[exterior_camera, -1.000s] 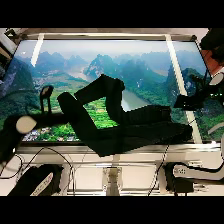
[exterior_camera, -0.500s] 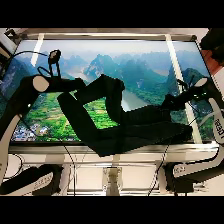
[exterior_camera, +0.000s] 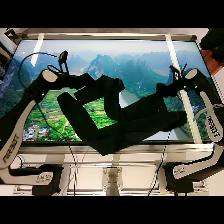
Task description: Fold the clothes and pants, and hang the long-sleeved shirts on hangers.
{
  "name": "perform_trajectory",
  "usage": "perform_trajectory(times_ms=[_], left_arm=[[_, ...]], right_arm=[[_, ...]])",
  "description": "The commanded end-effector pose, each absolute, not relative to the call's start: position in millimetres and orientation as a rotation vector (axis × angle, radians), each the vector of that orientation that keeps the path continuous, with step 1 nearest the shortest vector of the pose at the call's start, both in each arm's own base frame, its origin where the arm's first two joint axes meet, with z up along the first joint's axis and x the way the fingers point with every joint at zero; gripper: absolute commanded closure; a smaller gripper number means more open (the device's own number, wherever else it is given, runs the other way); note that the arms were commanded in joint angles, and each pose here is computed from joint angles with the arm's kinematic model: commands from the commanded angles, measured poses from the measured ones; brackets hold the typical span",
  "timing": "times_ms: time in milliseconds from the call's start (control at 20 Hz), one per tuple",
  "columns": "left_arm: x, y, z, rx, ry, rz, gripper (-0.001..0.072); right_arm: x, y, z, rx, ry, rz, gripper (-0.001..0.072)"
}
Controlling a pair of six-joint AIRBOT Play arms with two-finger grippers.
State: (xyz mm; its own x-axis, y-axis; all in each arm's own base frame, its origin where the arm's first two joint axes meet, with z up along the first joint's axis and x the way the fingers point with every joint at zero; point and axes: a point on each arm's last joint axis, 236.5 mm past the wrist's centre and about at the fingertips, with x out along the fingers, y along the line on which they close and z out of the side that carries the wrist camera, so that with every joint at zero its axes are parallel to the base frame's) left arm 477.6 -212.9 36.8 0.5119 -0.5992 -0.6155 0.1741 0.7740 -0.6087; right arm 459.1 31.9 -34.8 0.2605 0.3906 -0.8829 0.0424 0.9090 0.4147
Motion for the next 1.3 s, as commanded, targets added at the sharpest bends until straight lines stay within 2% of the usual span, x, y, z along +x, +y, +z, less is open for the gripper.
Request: perform_trajectory(times_ms=[0,250,400,500,650,850,1000,1250], left_arm=[[509.0,-238.3,18.0,-0.59,0.907,-0.526,0.0208],[531.1,-276.2,-16.9,-0.651,1.083,-0.605,0.0209],[536.5,-270.9,-31.2,-0.574,1.157,-0.576,0.0219],[534.4,-243.4,-41.5,-0.49,1.222,-0.489,0.0219],[522.0,-227.8,-47.6,-0.472,1.301,-0.467,0.0219],[531.0,-250.1,-53.9,-0.469,1.251,-0.477,0.0219],[533.1,-277.9,-66.9,-0.533,1.24,-0.51,0.0218],[561.2,-302.7,-44.6,-0.612,1.085,-0.562,0.0218]], right_arm=[[484.0,23.9,-1.4,0.338,1.211,0.224,0.0691],[485.6,23.7,1.0,0.336,1.206,0.225,0.0691],[485.7,23.7,1.1,0.336,1.205,0.225,0.0691],[486.3,23.5,1.3,0.336,1.202,0.225,0.0691],[488.9,23.0,2.0,0.336,1.191,0.221,0.069],[489.7,22.7,2.2,0.336,1.187,0.22,0.069],[489.1,22.9,2.1,0.336,1.19,0.221,0.069],[487.3,23.5,1.5,0.336,1.198,0.224,0.069]])
